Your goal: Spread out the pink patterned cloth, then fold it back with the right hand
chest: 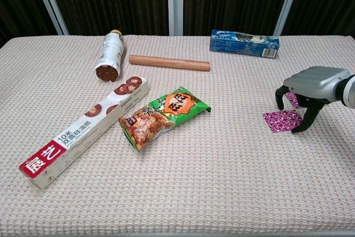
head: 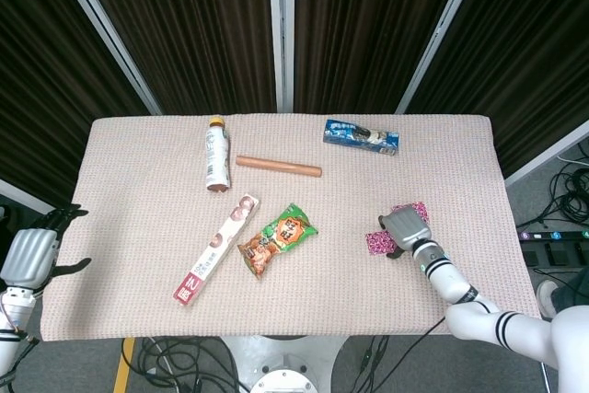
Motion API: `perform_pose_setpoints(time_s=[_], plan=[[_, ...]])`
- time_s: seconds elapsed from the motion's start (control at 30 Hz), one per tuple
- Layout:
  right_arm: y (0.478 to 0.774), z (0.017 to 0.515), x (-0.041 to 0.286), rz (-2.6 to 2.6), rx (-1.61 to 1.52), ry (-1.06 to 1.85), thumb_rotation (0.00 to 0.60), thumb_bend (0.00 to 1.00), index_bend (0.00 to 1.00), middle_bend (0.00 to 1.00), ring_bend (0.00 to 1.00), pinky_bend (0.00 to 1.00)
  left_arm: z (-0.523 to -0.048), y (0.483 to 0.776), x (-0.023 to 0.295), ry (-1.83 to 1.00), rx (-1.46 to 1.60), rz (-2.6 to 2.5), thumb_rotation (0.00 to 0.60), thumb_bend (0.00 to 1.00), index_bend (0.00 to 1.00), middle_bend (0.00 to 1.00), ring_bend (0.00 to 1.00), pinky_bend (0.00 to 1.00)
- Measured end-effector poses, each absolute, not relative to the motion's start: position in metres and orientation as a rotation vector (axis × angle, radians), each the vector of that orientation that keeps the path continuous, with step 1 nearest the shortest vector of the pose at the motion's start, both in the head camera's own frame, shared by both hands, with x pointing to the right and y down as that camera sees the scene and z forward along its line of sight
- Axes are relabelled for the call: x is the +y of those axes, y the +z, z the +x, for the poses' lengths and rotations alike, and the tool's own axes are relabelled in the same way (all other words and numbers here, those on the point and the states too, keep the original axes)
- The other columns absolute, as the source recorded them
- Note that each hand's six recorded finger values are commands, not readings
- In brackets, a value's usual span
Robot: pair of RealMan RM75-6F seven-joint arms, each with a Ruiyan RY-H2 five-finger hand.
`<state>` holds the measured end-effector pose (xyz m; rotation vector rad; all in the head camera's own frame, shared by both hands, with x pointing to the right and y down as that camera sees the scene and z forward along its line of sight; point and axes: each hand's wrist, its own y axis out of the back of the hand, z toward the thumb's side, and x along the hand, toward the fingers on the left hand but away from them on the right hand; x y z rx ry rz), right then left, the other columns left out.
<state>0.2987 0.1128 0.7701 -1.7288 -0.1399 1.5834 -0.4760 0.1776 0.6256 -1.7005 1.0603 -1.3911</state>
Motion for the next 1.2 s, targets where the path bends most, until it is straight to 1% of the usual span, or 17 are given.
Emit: perform_pose_setpoints(time_s=[0.07, 0.3, 0.4, 0.7, 0.87, 1.2], plan=[[0.771, 0.299, 0.113, -1.731, -0.138, 1.586, 0.462, 0.04, 0.37, 1.0, 1.0, 1.0, -0.476, 0.626, 0.178, -1.392, 1.06, -1.7, 0.6, 0.05, 0.29, 0.29, 0.24, 0.33], [0.771, 0.298, 0.114, -1.74, -0.144, 1.591, 0.537, 0.04, 0.4, 1.0, 1.0, 1.0, -0.477, 0.626, 0.178, -1.392, 1.063, -1.702, 0.6, 0.05, 0.29, 0.29, 0.24, 0.34], [0.77, 0.298, 0.113, -1.742, -0.152, 1.589, 0.557, 0.04, 0.41, 1.0, 1.0, 1.0, -0.477, 0.626, 0.178, -1.391, 1.064, -1.701, 0.6, 0.05, 0.29, 0.29, 0.24, 0.33], [0.77, 0.299, 0.113, -1.747, -0.153, 1.596, 0.595, 0.05, 0.43, 1.0, 1.0, 1.0, -0.478, 0.625, 0.179, -1.393, 1.067, -1.699, 0.6, 0.05, 0.29, 0.29, 0.24, 0.33], [0.766, 0.297, 0.109, -1.754, -0.181, 1.587, 0.592, 0.05, 0.43, 1.0, 1.0, 1.0, -0.478, 0.625, 0.179, -1.392, 1.066, -1.7, 0.6, 0.05, 0.29, 0.29, 0.24, 0.33], [0.745, 0.303, 0.086, -1.755, -0.304, 1.58, 0.593, 0.05, 0.43, 1.0, 1.0, 1.0, -0.476, 0.627, 0.179, -1.392, 1.064, -1.707, 0.6, 0.05, 0.29, 0.29, 0.24, 0.34]])
